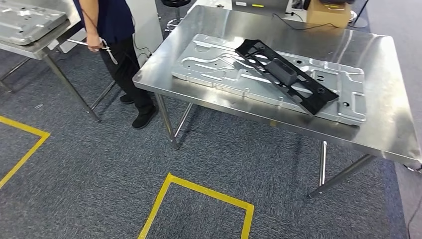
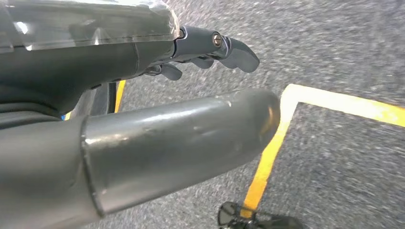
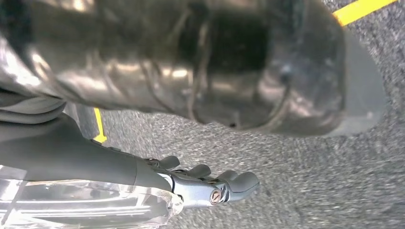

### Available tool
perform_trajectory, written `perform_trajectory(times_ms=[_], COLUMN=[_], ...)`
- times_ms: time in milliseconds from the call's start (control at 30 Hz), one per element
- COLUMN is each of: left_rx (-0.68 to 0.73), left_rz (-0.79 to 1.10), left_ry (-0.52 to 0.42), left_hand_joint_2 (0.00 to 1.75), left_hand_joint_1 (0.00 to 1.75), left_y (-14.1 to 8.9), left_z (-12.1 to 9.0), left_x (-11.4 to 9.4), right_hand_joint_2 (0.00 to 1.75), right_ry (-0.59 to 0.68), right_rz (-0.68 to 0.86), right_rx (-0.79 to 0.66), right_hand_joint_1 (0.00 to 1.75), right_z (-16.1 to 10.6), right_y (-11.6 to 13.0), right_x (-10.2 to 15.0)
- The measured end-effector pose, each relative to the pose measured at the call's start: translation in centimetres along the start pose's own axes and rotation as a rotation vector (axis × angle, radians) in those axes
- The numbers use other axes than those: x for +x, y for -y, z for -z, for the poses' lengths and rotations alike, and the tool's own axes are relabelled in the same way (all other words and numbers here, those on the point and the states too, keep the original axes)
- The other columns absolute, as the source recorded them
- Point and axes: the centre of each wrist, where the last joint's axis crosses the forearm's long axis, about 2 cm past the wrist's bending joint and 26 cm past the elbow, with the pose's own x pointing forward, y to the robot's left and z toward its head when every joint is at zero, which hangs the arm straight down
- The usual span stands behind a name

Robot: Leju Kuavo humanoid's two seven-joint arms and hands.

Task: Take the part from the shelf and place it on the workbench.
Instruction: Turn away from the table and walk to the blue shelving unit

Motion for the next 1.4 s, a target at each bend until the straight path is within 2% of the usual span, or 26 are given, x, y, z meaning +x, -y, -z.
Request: perform_trajectory(times_ms=[1400], left_rx=[-0.002], left_rz=[-0.010], left_ry=[-0.003], left_hand_joint_2=[0.00], left_hand_joint_1=[0.00], left_y=[0.42], left_z=[-0.10], left_x=[-0.07], right_hand_joint_2=[0.00], right_ry=[-0.006], right_rz=[-0.043], right_rx=[0.024], right_hand_joint_1=[0.00], right_z=[0.37], right_y=[0.51], right_x=[0.53])
